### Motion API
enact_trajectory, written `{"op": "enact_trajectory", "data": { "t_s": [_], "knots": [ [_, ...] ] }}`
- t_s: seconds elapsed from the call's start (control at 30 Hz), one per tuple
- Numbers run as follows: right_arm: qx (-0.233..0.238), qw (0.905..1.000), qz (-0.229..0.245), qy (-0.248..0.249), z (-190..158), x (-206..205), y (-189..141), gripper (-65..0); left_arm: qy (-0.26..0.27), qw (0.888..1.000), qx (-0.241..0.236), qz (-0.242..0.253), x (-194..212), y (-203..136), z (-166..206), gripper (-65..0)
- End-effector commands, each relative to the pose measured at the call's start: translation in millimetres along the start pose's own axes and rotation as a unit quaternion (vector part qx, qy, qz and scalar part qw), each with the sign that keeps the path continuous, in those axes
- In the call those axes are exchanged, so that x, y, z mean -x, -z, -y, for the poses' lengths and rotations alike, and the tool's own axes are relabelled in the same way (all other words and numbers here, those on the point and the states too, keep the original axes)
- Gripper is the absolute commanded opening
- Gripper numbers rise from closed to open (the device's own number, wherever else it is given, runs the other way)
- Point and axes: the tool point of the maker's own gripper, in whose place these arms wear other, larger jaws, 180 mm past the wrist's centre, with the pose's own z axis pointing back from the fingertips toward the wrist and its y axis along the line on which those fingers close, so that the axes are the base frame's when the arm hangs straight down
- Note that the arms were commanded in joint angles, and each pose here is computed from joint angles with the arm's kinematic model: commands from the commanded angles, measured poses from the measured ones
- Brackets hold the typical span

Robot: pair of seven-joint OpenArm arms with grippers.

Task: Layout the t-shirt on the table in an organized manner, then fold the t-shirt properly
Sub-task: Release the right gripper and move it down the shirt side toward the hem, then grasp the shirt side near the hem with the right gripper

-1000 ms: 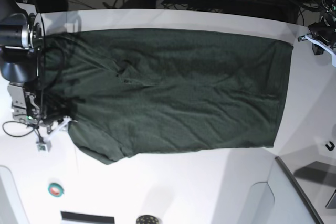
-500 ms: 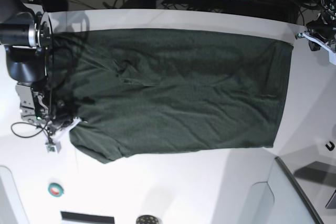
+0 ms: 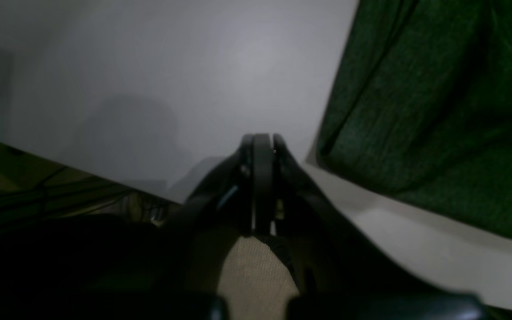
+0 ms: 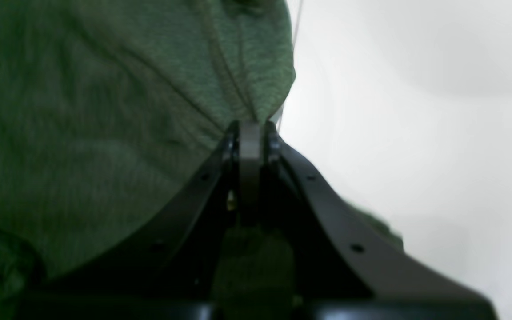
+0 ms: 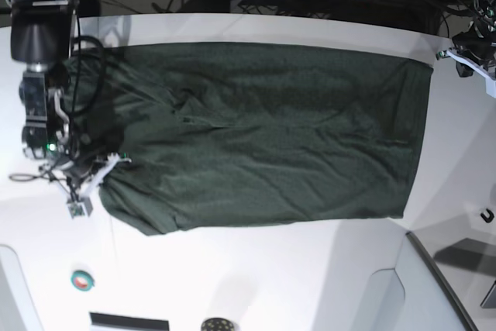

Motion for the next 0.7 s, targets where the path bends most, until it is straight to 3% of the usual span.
{"op": "enact_trajectory", "data": {
  "t_s": [0.0,0.1,0.47,0.53,0.63,0.67],
  "knots": [
    [-0.001,0.9995,0.03,-0.005,-0.2,-21.7,-6.2,-64.5,0.008,1.0,-0.007,0.023,-15.5,-4.3,-8.1,-65.0],
    [-0.005,0.9997,0.018,-0.013,-9.0,-7.0,-16.8,-64.5,0.009,1.0,-0.007,0.022,-15.5,-4.1,-7.6,-65.0],
    [-0.08,0.9925,0.012,-0.092,-90.9,38.3,-53.1,-63.5,0.009,1.0,-0.007,0.022,-14.9,-4.3,-7.8,-65.0],
    [-0.09,0.991,-0.004,-0.099,-99.4,49.1,-53.4,-56.9,0.009,1.0,-0.007,0.021,-14.2,-4.4,-7.9,-65.0],
    [-0.089,0.9895,-0.042,-0.106,-100.0,62.5,-55.2,-41.0,0.009,1.0,-0.007,0.02,-12.9,-4.8,-8.2,-65.0],
    [-0.087,0.9899,-0.036,-0.106,-99.1,56.0,-57.2,-38.0,0.009,1.0,-0.007,0.02,-12.9,-4.8,-8.2,-65.0]
  ]
}}
